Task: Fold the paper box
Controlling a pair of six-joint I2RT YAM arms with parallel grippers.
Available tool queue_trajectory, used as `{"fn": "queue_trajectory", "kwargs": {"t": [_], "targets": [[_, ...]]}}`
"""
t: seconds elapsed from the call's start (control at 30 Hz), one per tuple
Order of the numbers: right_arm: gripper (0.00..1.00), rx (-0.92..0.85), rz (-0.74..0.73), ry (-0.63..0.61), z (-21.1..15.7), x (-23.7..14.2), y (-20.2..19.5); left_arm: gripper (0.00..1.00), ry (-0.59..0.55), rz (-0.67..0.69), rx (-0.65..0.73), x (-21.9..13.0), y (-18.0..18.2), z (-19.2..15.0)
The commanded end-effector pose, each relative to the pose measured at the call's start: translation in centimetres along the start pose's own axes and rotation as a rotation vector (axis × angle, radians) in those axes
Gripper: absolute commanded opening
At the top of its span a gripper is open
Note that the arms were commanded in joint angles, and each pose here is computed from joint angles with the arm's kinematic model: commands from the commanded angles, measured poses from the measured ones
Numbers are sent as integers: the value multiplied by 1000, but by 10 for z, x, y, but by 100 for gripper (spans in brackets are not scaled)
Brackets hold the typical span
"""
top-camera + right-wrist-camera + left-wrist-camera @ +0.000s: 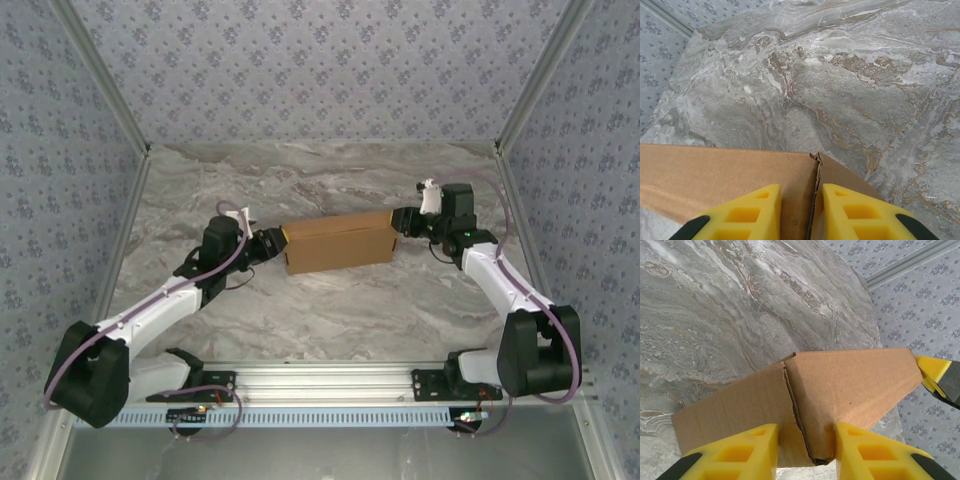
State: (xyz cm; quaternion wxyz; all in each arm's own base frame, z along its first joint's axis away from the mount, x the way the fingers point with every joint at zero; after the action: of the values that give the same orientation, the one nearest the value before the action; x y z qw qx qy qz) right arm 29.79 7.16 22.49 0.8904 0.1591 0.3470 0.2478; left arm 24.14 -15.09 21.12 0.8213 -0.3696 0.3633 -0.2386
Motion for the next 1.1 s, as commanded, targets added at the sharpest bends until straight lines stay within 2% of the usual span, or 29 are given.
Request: {"fn": "queue_trajectory", "kwargs": {"t": [0.0, 0.27, 0.47, 0.6, 0.8, 1.07], "targets": [[29, 157, -91, 254, -54, 8, -20, 35, 83, 116, -39, 6, 18, -11], [46, 123, -19, 143, -6, -3, 0, 47, 58, 90, -8, 6, 3, 1], [56, 120, -3, 156, -1, -3, 1, 53, 55, 82, 7, 7, -1, 5], [56, 141, 41, 181, -10, 2, 0, 53, 85, 52, 10, 11, -3, 2], [48, 146, 122, 183, -21, -4, 6, 48, 152, -10, 11, 14, -7, -7], [42, 112, 187, 178, -43, -17, 12, 45, 163, -68, 75, 8, 0, -25]]}}
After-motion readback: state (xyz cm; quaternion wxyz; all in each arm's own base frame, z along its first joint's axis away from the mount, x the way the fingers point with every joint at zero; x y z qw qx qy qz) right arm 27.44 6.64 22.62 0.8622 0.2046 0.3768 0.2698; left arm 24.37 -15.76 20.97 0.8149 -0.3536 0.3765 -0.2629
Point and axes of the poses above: each hand's point on the last joint's axis, 136 mm out from that joint toward the fingers, its own x axis out along the fingers, its own y axis along the line the jaws close on, z = x × y, the point moved 10 cm from there along -x, back along the fingers, and after that the axes turned 3 degrees about -x, right-handed, at the moved point
